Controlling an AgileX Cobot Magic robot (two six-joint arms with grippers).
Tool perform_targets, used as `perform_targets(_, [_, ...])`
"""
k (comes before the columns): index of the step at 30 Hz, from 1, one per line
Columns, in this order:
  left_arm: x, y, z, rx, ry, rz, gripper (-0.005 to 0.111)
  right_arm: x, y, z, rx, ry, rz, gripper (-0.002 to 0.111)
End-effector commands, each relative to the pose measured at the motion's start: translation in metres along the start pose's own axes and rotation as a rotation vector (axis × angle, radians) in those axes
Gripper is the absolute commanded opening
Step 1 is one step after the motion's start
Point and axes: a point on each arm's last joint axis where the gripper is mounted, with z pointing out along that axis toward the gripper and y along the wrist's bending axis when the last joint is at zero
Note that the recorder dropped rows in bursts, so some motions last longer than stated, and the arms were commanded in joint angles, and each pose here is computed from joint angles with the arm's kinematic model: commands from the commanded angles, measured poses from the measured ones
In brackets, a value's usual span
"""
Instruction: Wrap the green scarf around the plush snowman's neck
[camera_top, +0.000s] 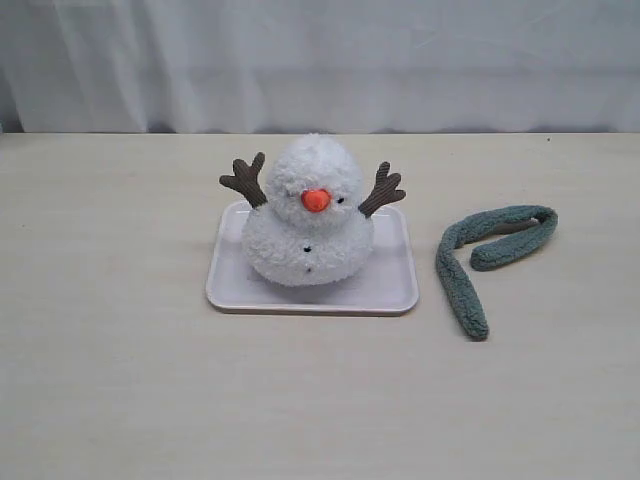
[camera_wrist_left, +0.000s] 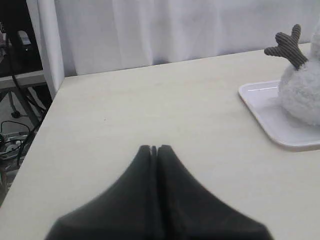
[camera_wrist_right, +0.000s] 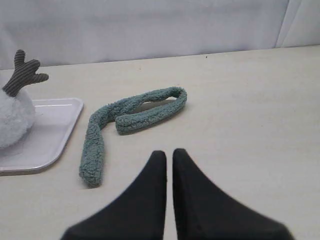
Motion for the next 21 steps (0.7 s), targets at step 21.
perform_targets(21, [0.0, 0.0, 0.0, -0.003, -0.008, -0.005, 0.0, -0.064, 0.006, -0.027, -0.043, -0.795, -0.061, 0.004])
